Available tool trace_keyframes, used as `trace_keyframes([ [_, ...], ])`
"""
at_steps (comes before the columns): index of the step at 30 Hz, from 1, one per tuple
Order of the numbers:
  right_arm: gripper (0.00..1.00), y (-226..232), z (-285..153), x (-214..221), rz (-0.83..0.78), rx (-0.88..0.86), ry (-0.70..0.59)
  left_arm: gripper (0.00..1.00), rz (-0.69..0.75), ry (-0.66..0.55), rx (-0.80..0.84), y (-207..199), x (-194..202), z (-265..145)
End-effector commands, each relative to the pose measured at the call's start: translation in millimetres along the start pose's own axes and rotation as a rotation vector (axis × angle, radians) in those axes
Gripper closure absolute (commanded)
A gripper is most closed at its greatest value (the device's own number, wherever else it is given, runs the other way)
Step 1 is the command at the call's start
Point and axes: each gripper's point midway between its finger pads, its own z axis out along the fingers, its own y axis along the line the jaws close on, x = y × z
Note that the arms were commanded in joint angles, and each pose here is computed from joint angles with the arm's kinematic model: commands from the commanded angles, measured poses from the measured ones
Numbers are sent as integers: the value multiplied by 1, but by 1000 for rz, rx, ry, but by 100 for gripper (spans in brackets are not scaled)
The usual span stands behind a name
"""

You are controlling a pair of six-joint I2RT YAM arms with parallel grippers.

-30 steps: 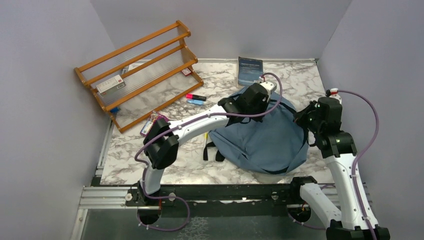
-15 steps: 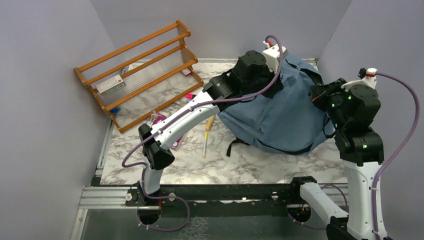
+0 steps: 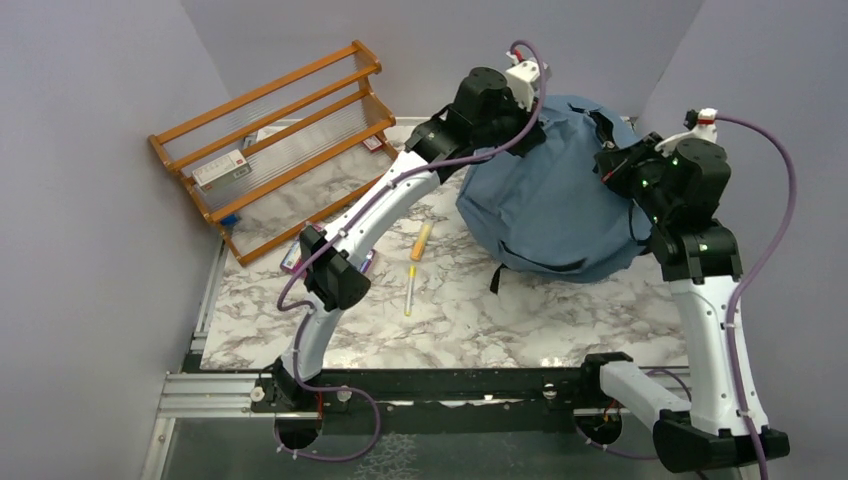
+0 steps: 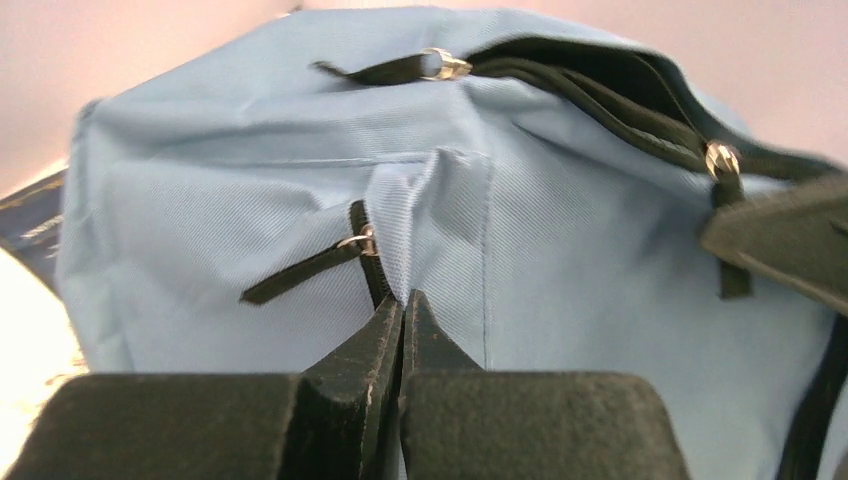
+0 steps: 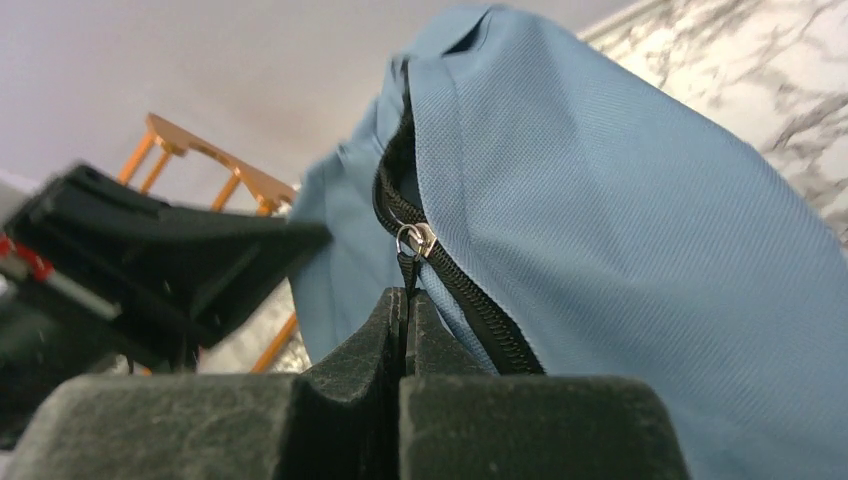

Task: Pack the student bag
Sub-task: Place the student bag at the center of the board.

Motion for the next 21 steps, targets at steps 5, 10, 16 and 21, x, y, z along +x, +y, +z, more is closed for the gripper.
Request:
trace_keyframes([
  [5,99,-37,40,89,11,28,223,100,115,-106,-56,82,-18,13],
  [10,99,-79,55,156,31,100,342,100,100,22,-64,110,46,40],
  [16,99,-115,57,216,46,160,450,94,45,154,-80,128,114,56],
  [21,99,-123,56,235,55,164,493,62,17,180,-111,130,130,46],
])
